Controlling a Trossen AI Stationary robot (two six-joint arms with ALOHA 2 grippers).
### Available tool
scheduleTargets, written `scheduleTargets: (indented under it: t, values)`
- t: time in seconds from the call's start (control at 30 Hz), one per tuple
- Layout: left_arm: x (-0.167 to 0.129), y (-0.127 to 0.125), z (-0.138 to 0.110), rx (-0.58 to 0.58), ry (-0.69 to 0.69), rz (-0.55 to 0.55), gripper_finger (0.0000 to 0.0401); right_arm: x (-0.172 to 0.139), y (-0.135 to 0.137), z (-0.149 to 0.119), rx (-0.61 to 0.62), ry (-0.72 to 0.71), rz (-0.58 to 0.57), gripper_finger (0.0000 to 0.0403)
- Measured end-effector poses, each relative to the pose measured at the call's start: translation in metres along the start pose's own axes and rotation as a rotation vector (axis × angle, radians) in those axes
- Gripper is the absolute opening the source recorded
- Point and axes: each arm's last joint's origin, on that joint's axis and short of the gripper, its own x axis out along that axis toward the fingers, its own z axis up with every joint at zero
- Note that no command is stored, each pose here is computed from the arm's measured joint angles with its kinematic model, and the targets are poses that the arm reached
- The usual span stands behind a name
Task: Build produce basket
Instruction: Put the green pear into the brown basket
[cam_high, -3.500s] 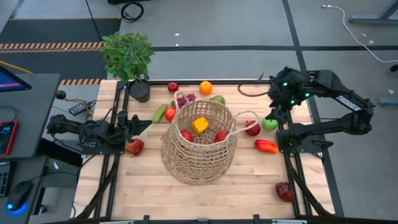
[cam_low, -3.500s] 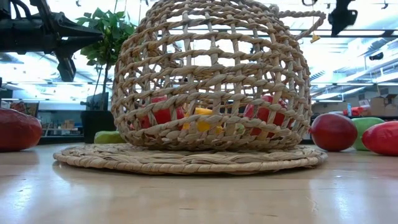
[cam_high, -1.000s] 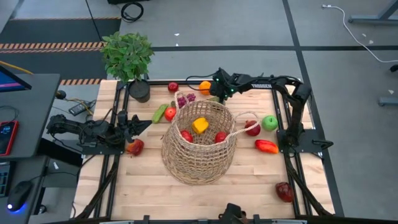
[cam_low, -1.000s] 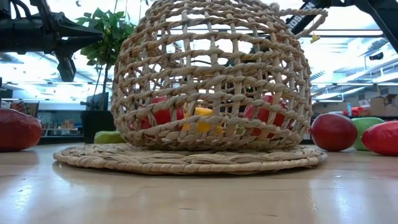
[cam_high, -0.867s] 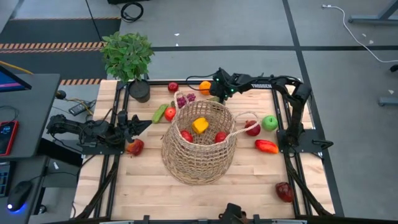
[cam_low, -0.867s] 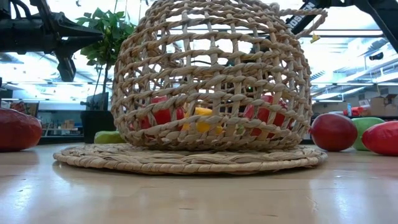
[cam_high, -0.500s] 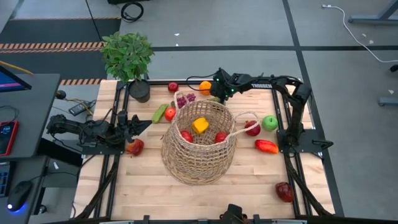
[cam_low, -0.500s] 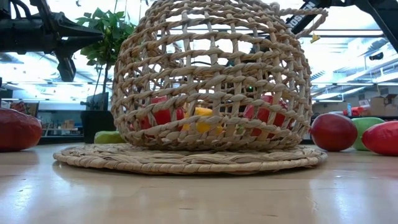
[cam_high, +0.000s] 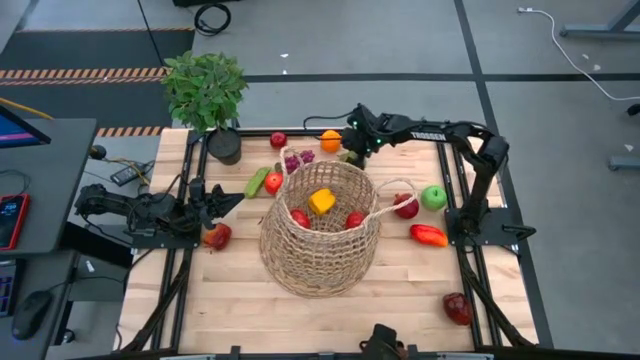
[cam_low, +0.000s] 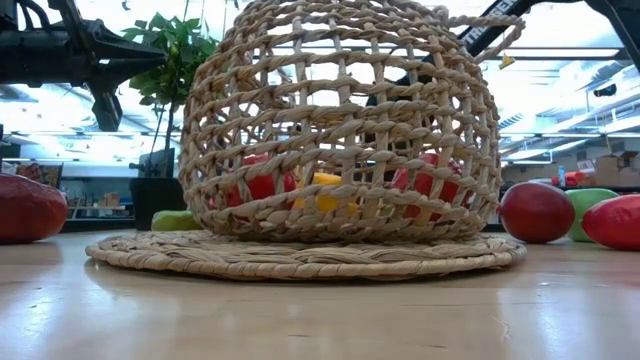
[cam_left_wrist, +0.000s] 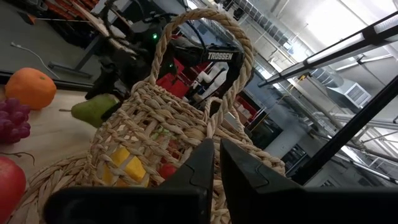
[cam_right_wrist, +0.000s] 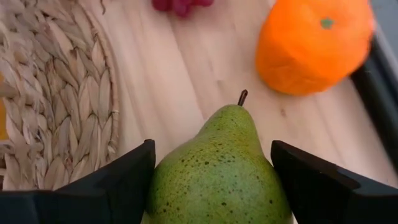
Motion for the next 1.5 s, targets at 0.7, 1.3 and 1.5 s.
scheduleTargets:
  t: [0.7,1.3,1.5]
  values:
    - [0.0,0.0,0.0,0.0,0.0,0.0,0.0036,-0.108,-0.003,0.017,0.007,-0.37,0.05,0.0314]
    - [0.0,0.0,0.0,0.0,0.0,0.0,0.0032,-0.219,0.008,0.041,0.125,-0.971,0.402,0.0314]
    - [0.0,0.0,0.0,0.0,0.0,0.0,0.0036,-0.246,0.014,0.051,0.121,-1.173,0.526,0.0314]
